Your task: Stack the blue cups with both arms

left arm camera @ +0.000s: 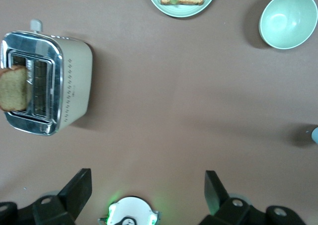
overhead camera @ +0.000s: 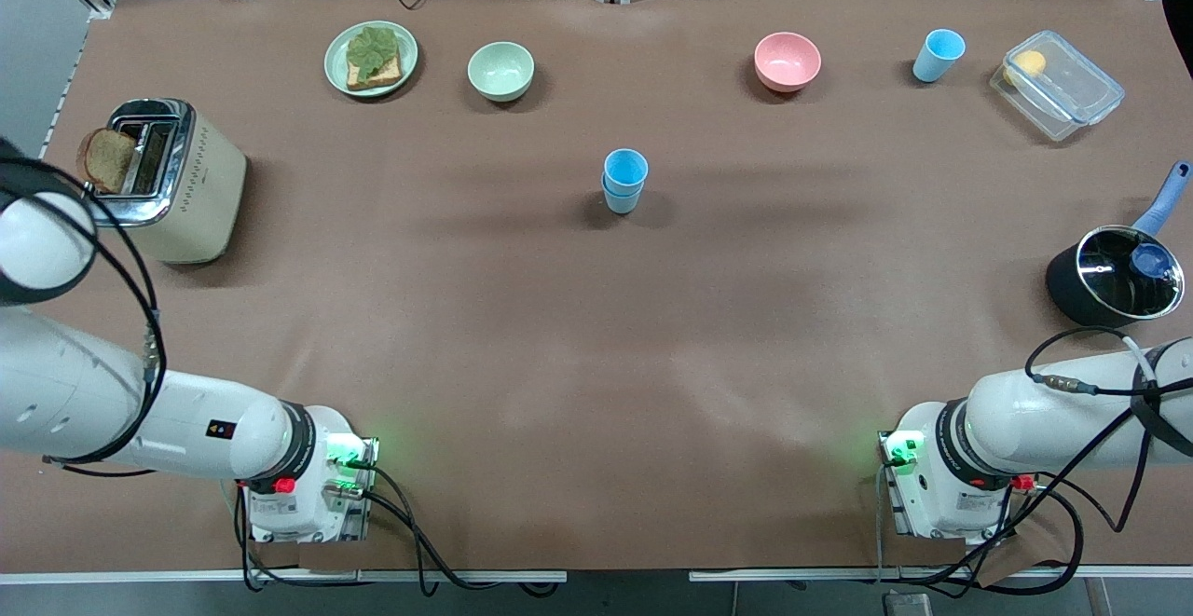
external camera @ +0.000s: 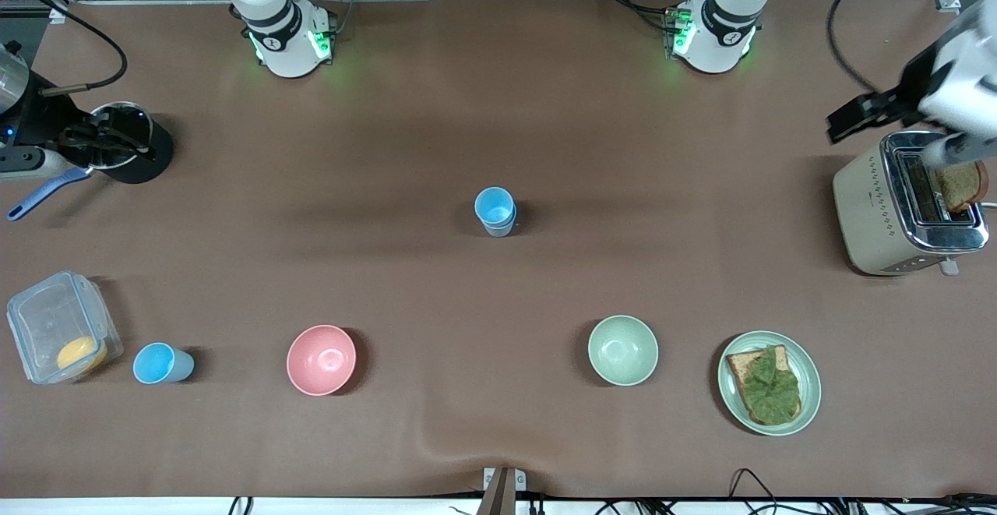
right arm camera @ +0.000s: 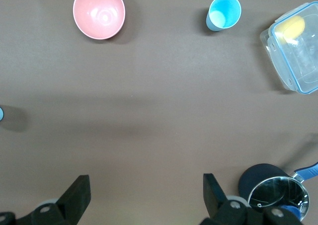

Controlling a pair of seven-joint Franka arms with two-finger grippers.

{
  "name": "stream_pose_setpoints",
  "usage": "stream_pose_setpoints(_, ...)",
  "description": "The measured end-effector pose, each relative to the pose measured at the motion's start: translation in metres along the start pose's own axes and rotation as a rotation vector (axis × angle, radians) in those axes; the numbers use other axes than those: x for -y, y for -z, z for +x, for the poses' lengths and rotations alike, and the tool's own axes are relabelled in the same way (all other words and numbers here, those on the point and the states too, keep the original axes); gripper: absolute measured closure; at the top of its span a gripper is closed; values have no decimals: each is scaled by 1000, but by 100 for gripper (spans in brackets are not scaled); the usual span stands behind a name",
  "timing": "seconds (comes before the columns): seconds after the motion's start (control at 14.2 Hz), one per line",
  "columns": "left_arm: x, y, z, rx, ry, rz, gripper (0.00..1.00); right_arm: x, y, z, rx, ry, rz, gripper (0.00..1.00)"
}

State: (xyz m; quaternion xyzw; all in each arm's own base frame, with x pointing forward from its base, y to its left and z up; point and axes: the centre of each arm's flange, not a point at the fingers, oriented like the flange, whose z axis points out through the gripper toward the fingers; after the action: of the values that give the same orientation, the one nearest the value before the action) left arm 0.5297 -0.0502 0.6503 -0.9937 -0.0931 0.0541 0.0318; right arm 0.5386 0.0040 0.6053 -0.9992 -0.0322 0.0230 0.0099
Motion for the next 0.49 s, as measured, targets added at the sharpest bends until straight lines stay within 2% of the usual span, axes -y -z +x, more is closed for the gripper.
stream_pose_setpoints(0.21, 20, 7, -5, -12, -68, -9, 0, 0, 0, 0, 0, 0, 0, 0)
stream_pose_setpoints(0.49, 14, 5, -5, -12, -190, -7, 0, 0, 0, 0, 0, 0, 0, 0)
